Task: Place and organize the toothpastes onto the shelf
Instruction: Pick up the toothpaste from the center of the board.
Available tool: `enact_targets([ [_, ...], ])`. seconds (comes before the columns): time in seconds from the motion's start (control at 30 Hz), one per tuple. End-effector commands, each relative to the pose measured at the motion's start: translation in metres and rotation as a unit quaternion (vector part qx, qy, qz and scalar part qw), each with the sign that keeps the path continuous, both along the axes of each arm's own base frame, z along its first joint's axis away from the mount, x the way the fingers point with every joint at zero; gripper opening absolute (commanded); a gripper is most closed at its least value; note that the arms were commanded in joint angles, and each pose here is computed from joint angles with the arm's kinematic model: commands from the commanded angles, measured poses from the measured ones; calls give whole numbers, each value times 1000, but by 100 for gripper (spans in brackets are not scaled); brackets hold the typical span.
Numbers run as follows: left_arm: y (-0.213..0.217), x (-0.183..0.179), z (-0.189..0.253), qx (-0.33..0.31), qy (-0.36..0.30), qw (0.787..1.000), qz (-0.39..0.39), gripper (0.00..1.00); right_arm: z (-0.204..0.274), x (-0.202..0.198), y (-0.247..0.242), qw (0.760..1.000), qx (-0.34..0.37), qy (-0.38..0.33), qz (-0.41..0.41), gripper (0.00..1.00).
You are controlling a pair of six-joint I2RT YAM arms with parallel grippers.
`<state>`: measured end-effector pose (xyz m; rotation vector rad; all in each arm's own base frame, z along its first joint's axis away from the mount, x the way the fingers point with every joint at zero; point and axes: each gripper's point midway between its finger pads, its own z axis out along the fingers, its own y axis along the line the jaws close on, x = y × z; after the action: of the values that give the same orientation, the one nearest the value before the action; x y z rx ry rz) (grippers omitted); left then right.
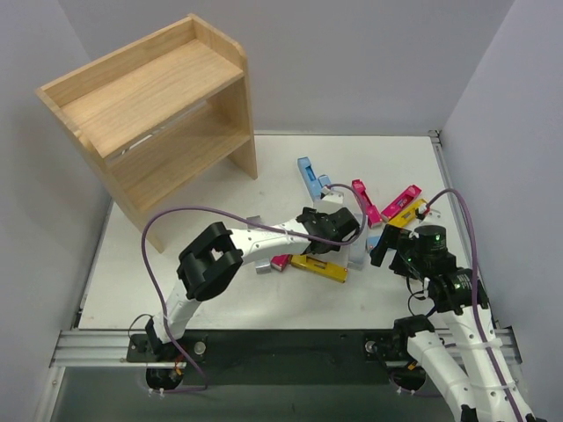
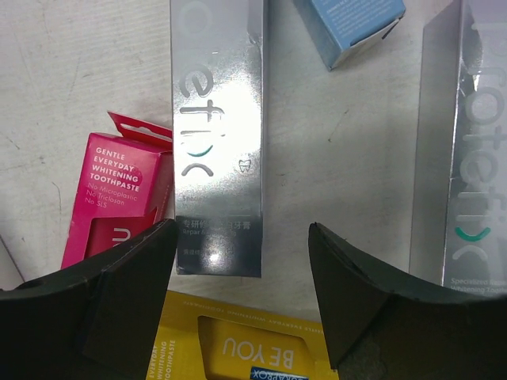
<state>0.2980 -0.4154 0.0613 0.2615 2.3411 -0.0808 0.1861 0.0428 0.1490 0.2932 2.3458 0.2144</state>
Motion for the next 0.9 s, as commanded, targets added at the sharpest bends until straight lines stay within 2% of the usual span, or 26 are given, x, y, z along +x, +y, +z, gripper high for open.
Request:
enact_targets([
  [0.0,6,9,-5,9,-6,1000,29,78,-3,-1,-1,1000,-9,-2,7,100],
  [0.37,17,12,-2,11,-10,999,52,78,-3,3,-3,1000,-19,-2,8,100],
  [0.63,25,12,20,-16,-31,997,65,84,-2,3,-4,1000,-23,-4,10,100],
  [0.87,23,12,21,-24,-30,998,57,86,-3,3,-4,1000,-26,-3,12,100],
])
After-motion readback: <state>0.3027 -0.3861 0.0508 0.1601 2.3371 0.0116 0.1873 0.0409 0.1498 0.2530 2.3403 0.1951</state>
